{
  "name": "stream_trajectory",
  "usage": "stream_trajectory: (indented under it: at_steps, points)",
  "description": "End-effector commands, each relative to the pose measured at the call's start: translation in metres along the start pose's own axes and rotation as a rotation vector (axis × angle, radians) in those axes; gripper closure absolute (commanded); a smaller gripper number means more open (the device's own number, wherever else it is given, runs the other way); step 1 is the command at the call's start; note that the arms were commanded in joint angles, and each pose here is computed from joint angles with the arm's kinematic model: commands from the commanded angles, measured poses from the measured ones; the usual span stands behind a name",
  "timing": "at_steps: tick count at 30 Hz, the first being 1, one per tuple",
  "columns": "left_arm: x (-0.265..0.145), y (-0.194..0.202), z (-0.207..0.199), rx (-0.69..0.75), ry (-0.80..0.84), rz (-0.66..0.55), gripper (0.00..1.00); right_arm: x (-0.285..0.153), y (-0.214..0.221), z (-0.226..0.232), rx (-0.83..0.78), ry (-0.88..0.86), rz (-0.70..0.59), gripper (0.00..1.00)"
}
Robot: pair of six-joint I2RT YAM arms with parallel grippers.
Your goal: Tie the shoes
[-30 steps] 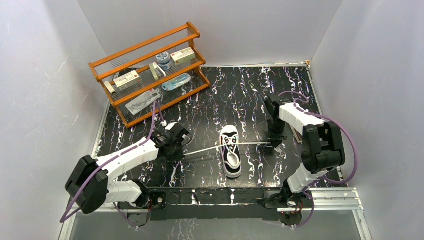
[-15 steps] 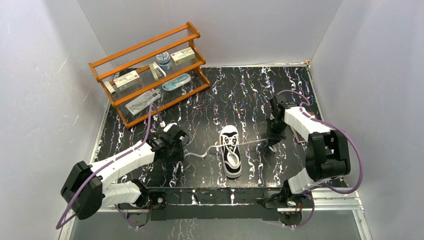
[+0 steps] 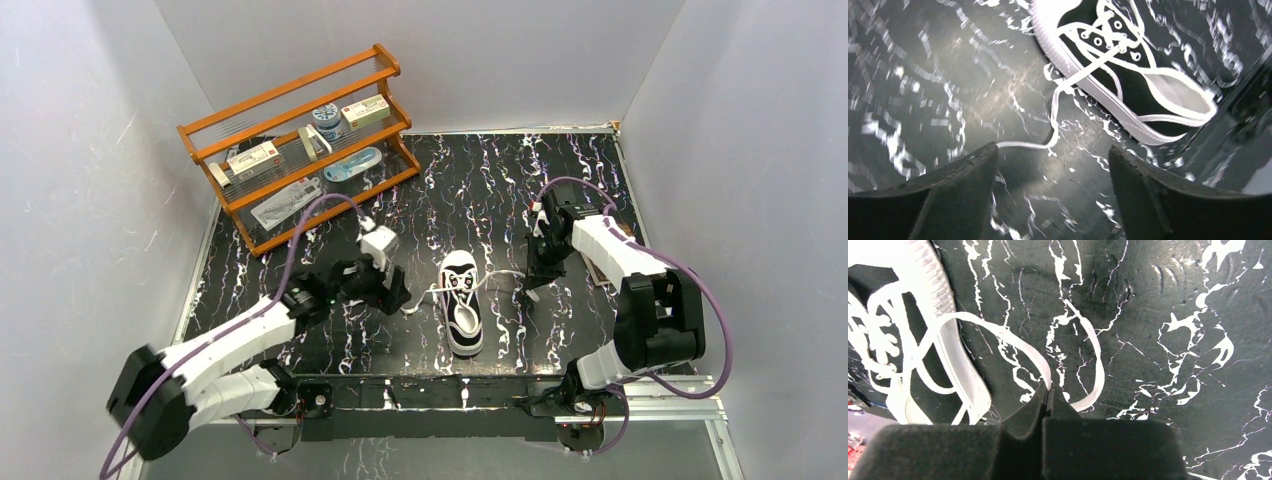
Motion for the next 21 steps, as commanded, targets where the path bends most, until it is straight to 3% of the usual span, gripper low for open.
stream_trajectory:
  at_steps: [1, 3, 8, 16, 18, 21]
  points:
    - [0.053, 0.004, 0.004, 0.379, 0.245, -0.026, 0.3, -0.016, 0.0, 0.007, -0.029, -0.059, -0.056, 1.0]
    - [0.075, 0.007, 0.005, 0.39, 0.281, -0.005, 0.37, -0.016, 0.002, 0.007, -0.025, -0.069, -0.051, 1.0]
    - [0.11, 0.01, 0.009, 0.348, 0.289, -0.044, 0.38, -0.02, 0.003, 0.009, -0.013, -0.079, -0.041, 1.0]
    - [0.126, 0.023, 0.013, 0.316, 0.3, -0.02, 0.42, -0.023, 0.007, 0.011, -0.008, -0.098, -0.04, 1.0]
    - [0.129, 0.023, 0.012, 0.304, 0.316, -0.023, 0.48, -0.023, 0.008, 0.011, -0.006, -0.103, -0.039, 1.0]
    - [0.132, 0.017, 0.011, 0.304, 0.312, -0.04, 0.64, -0.025, 0.008, 0.013, -0.001, -0.117, -0.038, 1.0]
Point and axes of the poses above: each gripper's point midway between its finger pads, its own x axis out along the fingers, its own z axis along the line the jaws close on, y = z × x, the point moved 10 cm from there along -x, back along the fingers, and after that the axes turned 5 degrees about -x, right-handed, at the moved point
